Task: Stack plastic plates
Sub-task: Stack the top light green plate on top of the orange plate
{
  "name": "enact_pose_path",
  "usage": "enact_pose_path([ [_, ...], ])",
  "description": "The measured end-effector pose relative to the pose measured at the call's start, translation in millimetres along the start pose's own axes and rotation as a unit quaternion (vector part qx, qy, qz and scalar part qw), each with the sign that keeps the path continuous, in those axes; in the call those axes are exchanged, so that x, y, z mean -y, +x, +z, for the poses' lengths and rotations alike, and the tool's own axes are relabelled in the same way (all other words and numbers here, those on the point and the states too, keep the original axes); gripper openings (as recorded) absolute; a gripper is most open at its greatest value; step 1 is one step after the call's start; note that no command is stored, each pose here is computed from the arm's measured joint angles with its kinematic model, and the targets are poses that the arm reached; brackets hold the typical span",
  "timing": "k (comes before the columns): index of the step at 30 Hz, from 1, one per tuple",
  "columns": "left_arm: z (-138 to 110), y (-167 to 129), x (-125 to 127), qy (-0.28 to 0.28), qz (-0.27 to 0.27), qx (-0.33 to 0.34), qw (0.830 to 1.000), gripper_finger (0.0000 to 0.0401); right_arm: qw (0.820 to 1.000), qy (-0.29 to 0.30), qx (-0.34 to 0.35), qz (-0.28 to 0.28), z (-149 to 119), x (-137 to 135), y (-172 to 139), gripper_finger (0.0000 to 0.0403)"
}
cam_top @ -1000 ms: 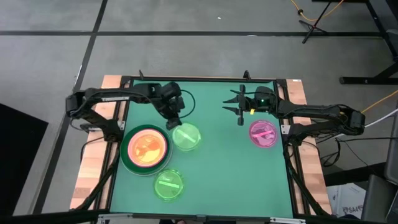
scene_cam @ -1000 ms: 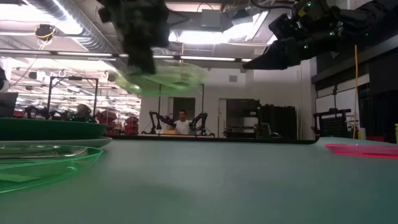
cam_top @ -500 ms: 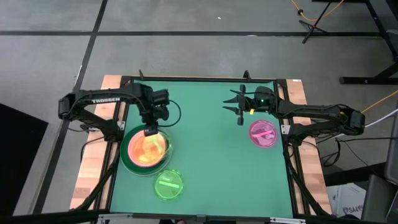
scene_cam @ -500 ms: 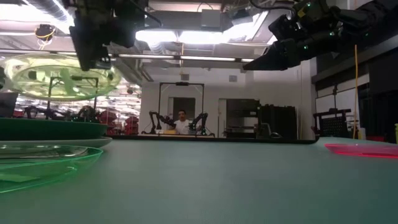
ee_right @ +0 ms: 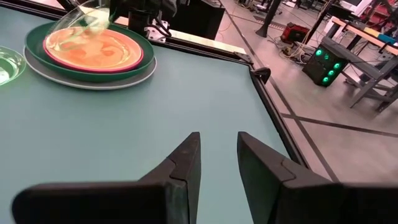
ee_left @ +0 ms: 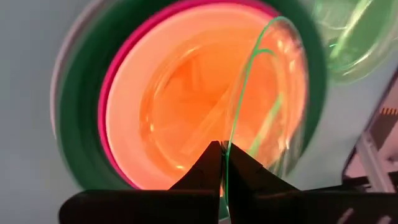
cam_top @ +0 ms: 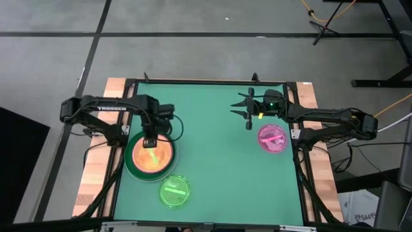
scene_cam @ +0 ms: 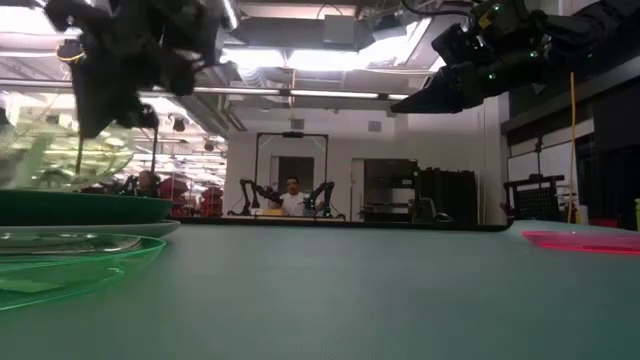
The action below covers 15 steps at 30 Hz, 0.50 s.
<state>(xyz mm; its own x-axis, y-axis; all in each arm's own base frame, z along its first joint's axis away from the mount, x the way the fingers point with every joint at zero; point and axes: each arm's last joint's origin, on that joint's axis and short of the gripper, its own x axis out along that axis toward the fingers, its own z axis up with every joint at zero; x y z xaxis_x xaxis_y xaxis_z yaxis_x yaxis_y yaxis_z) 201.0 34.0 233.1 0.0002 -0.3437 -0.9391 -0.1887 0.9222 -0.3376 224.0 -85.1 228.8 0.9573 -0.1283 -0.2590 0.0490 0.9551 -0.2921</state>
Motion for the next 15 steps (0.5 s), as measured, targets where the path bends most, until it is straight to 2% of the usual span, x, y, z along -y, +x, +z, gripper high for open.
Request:
enact_pose_path([
  [7,-11,28,-12,-0.012,0.049,-0.040,0.998,0.0001,1.000,0.000,0.000,0.000,0,0,0,0.0095],
  [15,-11,36,-16,-0.010,0.059,-0.031,0.998,0.0001,1.000,0.000,0.000,0.000,0,0,0,0.0095],
])
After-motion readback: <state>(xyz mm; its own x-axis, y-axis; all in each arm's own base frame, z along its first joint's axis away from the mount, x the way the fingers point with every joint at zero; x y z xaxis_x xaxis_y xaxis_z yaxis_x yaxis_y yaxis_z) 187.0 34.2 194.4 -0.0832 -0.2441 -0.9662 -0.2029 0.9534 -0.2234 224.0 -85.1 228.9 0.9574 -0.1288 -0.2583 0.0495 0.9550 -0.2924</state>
